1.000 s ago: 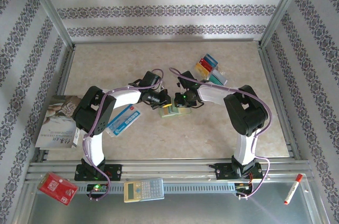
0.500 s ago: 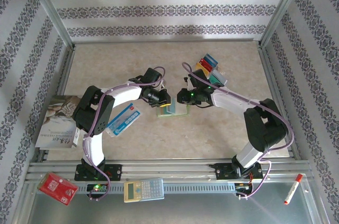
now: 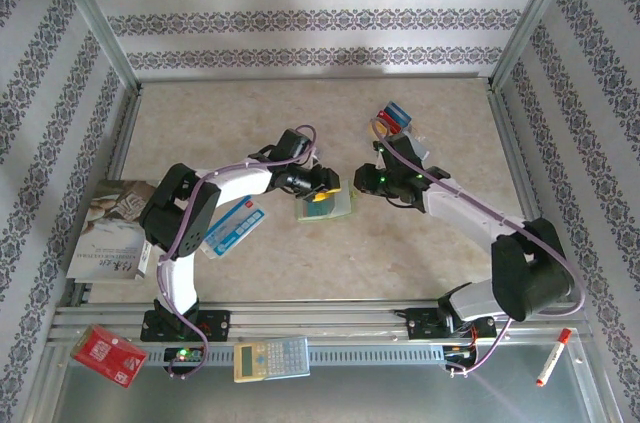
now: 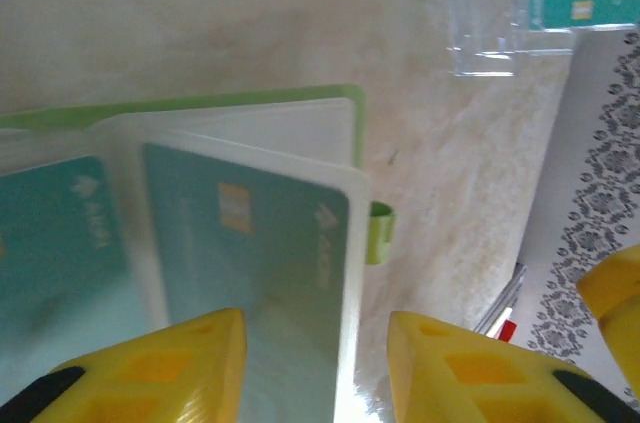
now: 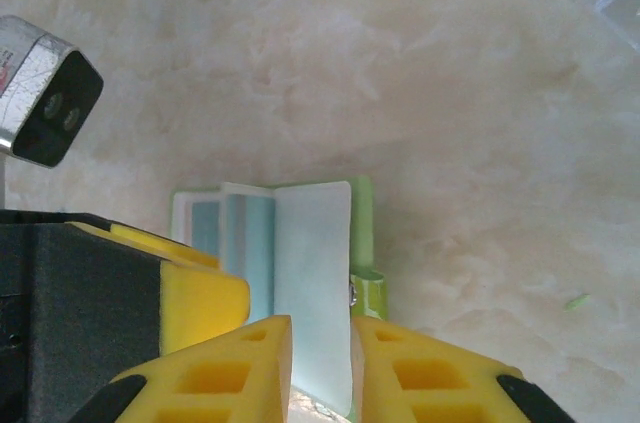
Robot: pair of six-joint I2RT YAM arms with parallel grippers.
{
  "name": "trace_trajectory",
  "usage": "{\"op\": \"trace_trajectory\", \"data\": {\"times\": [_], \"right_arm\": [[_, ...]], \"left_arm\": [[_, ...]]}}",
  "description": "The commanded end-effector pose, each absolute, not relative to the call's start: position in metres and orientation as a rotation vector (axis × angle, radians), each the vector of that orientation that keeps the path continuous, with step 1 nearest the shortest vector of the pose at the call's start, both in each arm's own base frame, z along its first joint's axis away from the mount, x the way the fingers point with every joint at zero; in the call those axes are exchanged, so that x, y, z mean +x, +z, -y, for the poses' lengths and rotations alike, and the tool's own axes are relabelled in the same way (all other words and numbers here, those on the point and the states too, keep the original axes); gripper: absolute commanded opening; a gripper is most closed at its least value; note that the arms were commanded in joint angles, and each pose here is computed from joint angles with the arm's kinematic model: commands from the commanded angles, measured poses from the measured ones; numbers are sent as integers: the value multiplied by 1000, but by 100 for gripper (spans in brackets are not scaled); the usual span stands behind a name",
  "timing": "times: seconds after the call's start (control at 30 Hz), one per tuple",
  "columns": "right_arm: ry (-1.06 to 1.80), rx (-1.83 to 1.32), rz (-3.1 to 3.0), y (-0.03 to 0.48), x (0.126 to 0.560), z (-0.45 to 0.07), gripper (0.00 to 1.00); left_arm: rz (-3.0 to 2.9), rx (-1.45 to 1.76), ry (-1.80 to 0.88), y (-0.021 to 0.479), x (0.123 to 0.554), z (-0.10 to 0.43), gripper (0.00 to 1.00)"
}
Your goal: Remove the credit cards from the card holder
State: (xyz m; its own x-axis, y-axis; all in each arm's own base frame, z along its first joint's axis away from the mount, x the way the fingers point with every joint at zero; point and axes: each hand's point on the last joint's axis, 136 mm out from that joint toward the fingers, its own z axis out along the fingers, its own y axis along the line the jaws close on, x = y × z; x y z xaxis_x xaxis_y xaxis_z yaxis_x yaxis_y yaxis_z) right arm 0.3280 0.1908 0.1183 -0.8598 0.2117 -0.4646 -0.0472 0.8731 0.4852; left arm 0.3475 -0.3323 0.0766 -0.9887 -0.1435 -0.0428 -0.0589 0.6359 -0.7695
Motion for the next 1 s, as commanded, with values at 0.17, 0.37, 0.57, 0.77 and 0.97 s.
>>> {"op": "trace_trajectory", "data": {"times": [0.17, 0.37, 0.57, 0.77, 0.97], "right_arm": [[656, 77, -2510, 120, 329, -194, 24], [642, -26, -2591, 100, 325, -215, 18], [585, -54, -2687, 69, 327, -228, 15], [517, -34, -2763, 41, 328, -223, 16], [492, 0, -2830, 18, 324, -218, 17]], "left_arm": [[-2727, -184, -1319, 73, 352, 346, 45], [-2681, -239, -1215, 86, 358, 317, 36], [-2714, -324, -1144, 65, 354, 297, 27], [-2746, -338, -1212, 51, 353, 307, 25], [-2792, -321, -1194, 43, 351, 310, 25]]}}
